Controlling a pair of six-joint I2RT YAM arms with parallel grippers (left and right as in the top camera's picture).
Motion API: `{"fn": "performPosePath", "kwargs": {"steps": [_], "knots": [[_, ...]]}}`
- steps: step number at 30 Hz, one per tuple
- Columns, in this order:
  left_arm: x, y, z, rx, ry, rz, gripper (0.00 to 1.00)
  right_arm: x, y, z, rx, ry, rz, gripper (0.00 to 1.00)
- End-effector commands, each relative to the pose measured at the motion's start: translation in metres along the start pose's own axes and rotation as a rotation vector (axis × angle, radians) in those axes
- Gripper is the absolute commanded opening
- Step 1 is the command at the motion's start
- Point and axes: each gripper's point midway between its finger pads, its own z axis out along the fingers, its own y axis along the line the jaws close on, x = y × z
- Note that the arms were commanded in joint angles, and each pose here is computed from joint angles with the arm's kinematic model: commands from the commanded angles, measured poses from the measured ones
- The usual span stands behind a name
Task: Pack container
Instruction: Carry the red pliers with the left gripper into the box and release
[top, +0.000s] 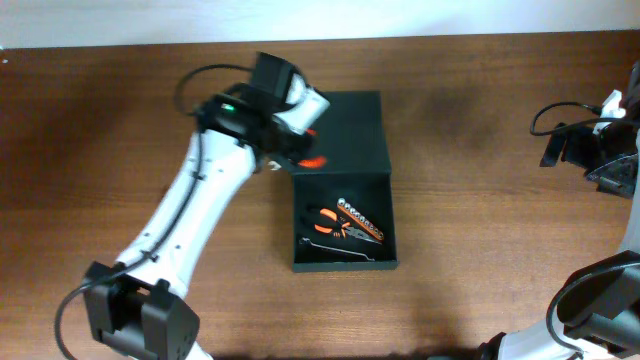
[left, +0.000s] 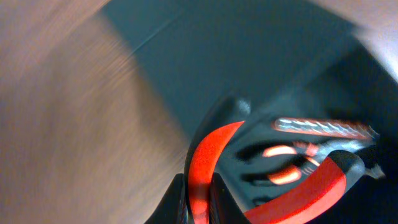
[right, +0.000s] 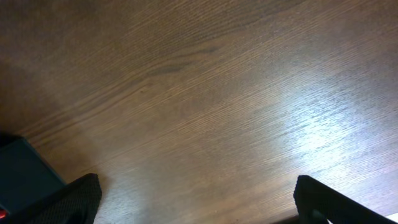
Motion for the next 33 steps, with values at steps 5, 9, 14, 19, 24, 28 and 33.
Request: {"fn": "performPosePath", "kwargs": {"steps": [5,9,14,19,24,28,33], "knots": [[-0.021,-0.080,-0.006,0.141,-0.086,0.600,0.02,0.000,-0.003,0.000,0.012,-0.004,-0.013,0.99],[-0.015,-0.096,0.014,0.236,-0.058,0.596,0.01,0.000,-0.003,0.000,0.012,-0.004,-0.013,0.99],[0.011,-0.101,0.055,0.310,0.078,0.576,0.02,0.000,-0.003,0.000,0.012,-0.003,-0.013,0.99],[0.029,-0.106,0.089,0.367,0.168,0.559,0.02,0.000,-0.003,0.000,0.012,-0.003,-0.013,0.99],[0.043,-0.108,0.111,0.395,0.226,0.547,0.02,0.000,-0.003,0.000,0.012,-0.003,-0.013,0.99],[0.050,-0.108,0.121,0.403,0.258,0.543,0.34,0.000,-0.003,0.000,0.012,-0.003,-0.013,0.99],[0.051,-0.108,0.122,0.403,0.261,0.540,0.67,0.000,-0.003,0.000,0.012,-0.003,-0.013,0.99]]}}
